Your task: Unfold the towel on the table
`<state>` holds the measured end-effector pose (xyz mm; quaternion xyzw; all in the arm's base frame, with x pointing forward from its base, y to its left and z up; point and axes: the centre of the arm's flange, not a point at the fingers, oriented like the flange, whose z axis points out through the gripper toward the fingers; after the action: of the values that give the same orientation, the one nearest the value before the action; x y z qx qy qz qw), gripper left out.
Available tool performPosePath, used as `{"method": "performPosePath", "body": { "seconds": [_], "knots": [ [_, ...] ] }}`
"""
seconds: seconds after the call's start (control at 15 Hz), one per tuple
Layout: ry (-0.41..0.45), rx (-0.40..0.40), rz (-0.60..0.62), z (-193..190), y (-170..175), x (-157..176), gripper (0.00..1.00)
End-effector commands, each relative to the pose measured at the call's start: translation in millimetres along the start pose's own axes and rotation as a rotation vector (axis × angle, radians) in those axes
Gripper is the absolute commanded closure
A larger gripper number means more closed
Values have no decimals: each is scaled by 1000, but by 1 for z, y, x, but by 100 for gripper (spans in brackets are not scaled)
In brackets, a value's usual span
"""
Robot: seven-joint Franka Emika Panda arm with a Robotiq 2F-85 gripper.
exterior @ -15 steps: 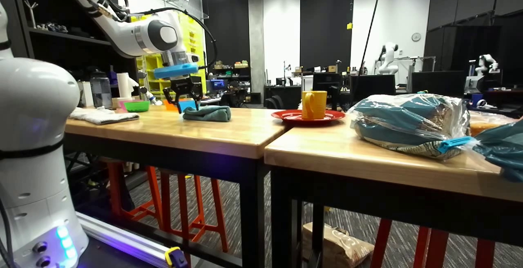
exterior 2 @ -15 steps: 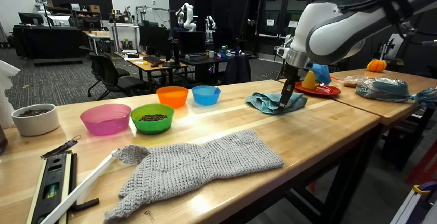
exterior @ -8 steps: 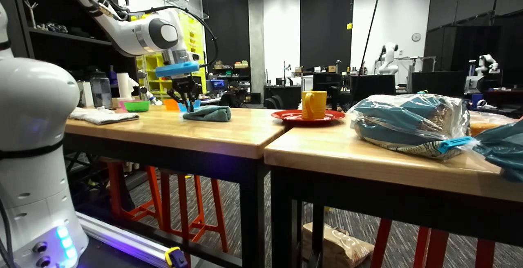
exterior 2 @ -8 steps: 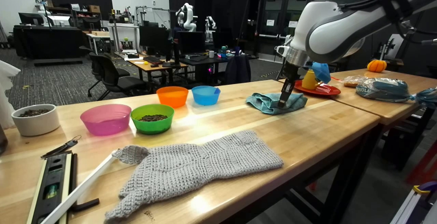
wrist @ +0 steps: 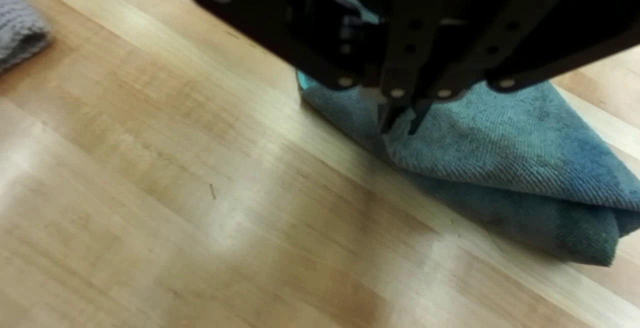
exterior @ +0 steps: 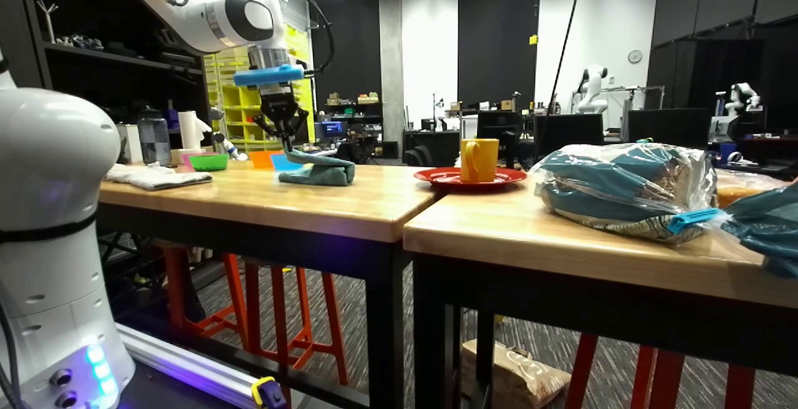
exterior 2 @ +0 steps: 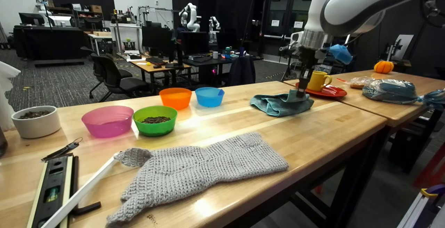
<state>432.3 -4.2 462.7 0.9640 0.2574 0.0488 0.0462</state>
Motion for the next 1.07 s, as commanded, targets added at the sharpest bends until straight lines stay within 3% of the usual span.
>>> {"method": "performPosePath", "body": {
  "seconds": [0.0, 0.53, 0.8, 1.0],
  "knots": [
    [5, 21, 14, -55, 9, -13, 99],
    [49, 40, 72, -186, 38, -31, 99],
    [45, 78, 44, -247, 40, -42, 99],
    [48, 64, 38, -285, 36, -48, 99]
  ]
}}
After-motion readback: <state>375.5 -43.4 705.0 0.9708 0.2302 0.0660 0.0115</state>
